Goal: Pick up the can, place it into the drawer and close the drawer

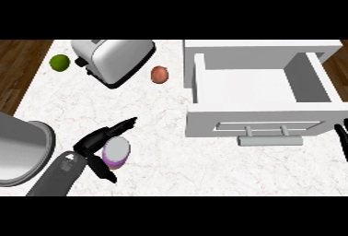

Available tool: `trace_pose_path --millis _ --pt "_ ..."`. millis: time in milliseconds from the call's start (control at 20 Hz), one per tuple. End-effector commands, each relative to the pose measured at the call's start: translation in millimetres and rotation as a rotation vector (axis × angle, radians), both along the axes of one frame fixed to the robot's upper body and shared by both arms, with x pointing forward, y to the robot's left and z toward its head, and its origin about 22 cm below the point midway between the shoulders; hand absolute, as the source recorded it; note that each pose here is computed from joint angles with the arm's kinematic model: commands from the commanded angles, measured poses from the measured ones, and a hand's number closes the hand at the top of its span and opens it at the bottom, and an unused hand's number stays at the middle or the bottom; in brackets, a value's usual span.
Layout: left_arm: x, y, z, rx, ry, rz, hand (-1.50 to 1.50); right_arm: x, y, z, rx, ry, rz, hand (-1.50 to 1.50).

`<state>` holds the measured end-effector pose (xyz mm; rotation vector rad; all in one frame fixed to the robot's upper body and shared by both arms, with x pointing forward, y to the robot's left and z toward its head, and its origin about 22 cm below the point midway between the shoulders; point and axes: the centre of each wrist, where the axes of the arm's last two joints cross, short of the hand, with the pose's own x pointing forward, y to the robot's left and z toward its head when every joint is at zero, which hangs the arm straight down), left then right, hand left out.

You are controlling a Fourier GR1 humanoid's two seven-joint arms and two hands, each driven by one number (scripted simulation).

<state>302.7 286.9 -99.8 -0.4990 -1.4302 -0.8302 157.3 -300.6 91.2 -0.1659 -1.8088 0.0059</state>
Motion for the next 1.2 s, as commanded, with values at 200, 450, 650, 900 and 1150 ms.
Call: trace_pose_path --millis 200,450,650,900,1150 --pt "-13.1 -17.9 -6.8 -0.148 0.032 -0.125 1.50 -11.2 7.0 1.8 0.022 0.002 -0.005 -1.50" --pt "-3.1 -32.4 1.1 -0.195 0.079 -0.169 1.50 -4.5 11.3 5.8 0.009 0.000 -0.011 -1.50" --pt "-2.7 -20.3 8.9 -0.230 0.117 -0.184 1.50 -7.9 1.4 6.9 0.013 0.002 -0.013 -1.50" --pt "-10.5 -58.9 14.9 -0.272 0.089 -0.244 1.50 -12.6 0.9 3.7 0.024 -0.014 -0.018 -1.50" --pt "-15.9 7.5 4.9 -0.292 -0.019 0.649 1.50 -22.6 -6.2 1.4 0.034 -0.004 -0.061 -1.50"
